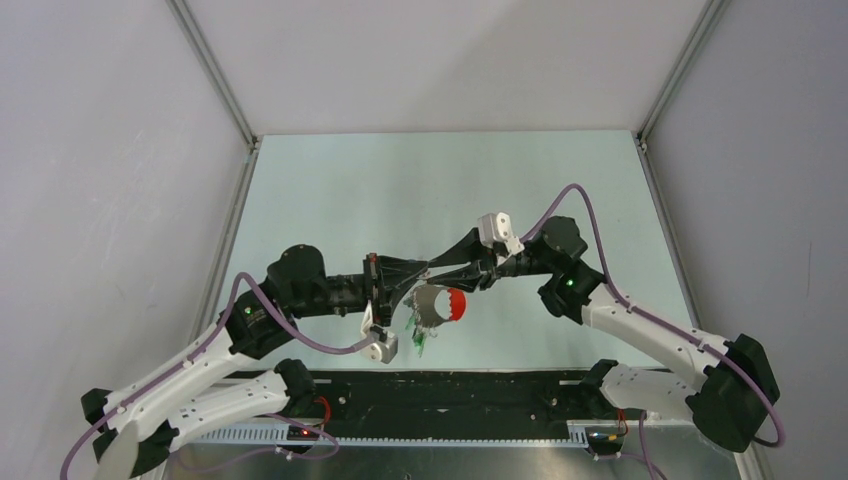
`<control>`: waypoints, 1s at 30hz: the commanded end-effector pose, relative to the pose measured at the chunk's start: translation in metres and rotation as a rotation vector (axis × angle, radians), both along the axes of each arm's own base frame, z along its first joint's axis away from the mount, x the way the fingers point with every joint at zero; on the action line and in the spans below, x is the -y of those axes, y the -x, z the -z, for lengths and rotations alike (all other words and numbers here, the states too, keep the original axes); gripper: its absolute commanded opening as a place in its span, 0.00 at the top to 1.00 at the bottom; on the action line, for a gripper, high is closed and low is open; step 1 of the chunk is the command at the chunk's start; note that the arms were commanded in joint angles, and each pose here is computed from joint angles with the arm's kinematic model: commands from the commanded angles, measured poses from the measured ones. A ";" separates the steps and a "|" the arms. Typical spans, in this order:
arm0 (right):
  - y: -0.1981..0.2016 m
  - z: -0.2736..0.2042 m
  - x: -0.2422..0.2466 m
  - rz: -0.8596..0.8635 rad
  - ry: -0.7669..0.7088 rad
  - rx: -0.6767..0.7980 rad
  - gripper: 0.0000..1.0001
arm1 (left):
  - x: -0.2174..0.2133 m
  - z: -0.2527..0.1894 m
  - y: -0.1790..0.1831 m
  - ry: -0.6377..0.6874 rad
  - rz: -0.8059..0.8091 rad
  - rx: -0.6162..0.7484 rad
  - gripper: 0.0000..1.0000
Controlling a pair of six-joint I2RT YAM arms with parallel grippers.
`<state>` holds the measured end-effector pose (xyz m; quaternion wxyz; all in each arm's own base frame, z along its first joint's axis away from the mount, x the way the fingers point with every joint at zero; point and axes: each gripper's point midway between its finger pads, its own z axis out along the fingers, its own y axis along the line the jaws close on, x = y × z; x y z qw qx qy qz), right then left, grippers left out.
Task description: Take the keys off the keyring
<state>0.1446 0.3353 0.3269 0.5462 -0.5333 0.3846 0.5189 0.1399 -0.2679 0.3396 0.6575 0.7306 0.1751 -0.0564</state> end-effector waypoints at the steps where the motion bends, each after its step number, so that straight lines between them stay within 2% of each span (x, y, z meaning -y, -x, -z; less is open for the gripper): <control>1: 0.007 -0.029 -0.004 -0.035 -0.064 0.058 0.66 | -0.001 -0.041 0.006 0.096 0.021 0.070 1.00; 5: 0.016 -0.031 -0.005 -0.077 -0.066 0.052 0.67 | -0.002 -0.038 0.000 0.084 -0.007 0.082 1.00; 9: 0.021 -0.031 -0.006 -0.103 -0.067 0.045 0.74 | -0.002 -0.039 -0.002 0.082 -0.017 0.088 1.00; 11: 0.023 -0.031 -0.005 -0.114 -0.065 0.037 0.82 | -0.003 -0.040 -0.003 0.083 -0.021 0.095 1.00; 12: 0.023 -0.032 -0.005 -0.113 -0.066 0.033 0.90 | -0.003 -0.042 -0.003 0.085 -0.023 0.098 1.00; 14: 0.023 -0.032 -0.004 -0.109 -0.061 0.019 1.00 | -0.005 -0.043 -0.003 0.089 -0.028 0.106 1.00; 19: 0.019 -0.033 0.000 -0.089 -0.053 -0.039 1.00 | -0.011 -0.048 -0.005 0.099 -0.055 0.124 1.00; 24: 0.002 -0.044 0.004 -0.002 -0.076 -0.265 1.00 | -0.013 -0.040 -0.008 0.088 -0.076 0.122 1.00; 27: -0.016 -0.053 0.004 0.079 -0.122 -0.533 1.00 | -0.010 -0.027 -0.012 0.059 -0.083 0.110 1.00; 30: -0.028 -0.043 -0.003 0.130 -0.106 -0.746 1.00 | -0.005 -0.019 -0.013 0.038 -0.066 0.103 1.00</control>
